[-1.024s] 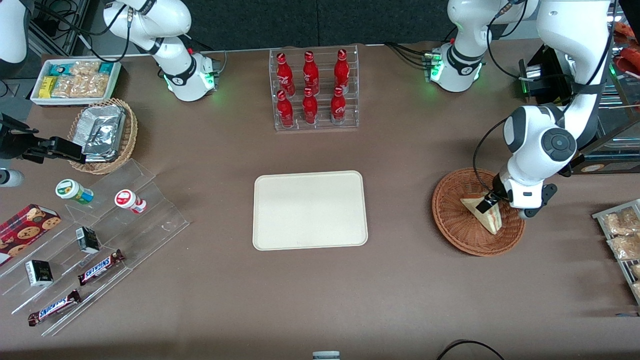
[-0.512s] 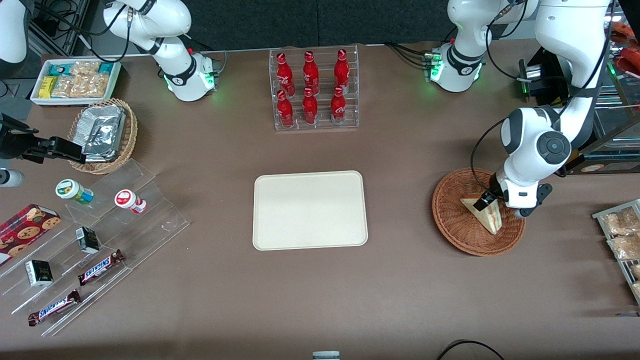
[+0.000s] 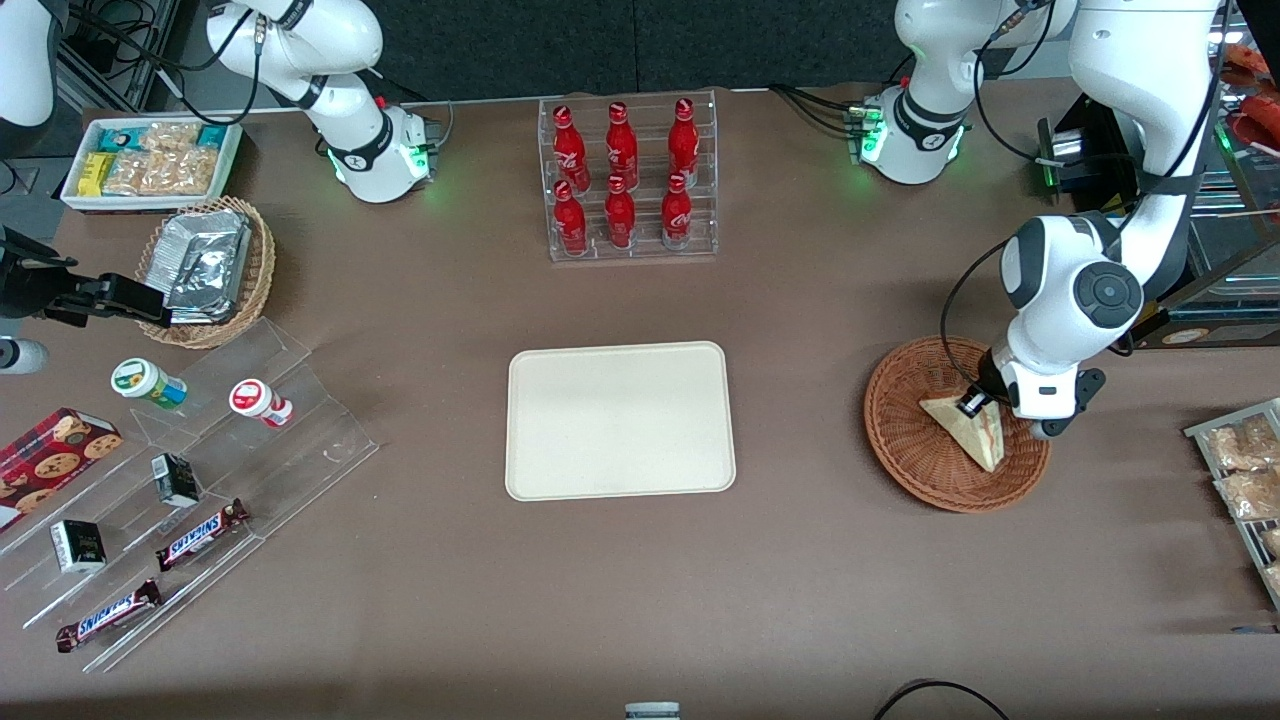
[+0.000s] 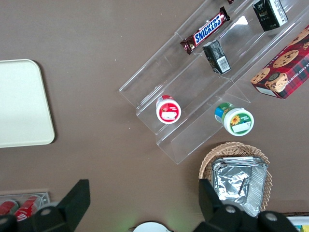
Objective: Place sandwich from basket to tray
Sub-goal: 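Lift the sandwich and carry it over the cream tray, then lower the sandwich onto the tray and open the left gripper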
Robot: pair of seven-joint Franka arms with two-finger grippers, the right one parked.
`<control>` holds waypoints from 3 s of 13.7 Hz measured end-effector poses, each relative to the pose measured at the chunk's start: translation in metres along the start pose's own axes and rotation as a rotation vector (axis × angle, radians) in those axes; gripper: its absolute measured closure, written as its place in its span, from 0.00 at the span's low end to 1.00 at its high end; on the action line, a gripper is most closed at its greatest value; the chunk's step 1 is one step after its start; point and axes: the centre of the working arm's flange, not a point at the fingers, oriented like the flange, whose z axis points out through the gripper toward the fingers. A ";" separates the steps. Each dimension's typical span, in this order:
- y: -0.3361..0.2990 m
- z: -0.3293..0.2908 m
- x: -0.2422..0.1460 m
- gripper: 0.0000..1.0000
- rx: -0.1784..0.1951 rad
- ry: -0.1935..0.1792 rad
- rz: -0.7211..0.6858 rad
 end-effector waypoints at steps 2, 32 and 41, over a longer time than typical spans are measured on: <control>0.023 -0.026 -0.007 0.74 0.049 -0.047 0.029; 0.317 0.029 -0.373 0.85 0.076 0.043 0.586; 0.327 0.032 -0.380 0.71 0.084 0.045 0.579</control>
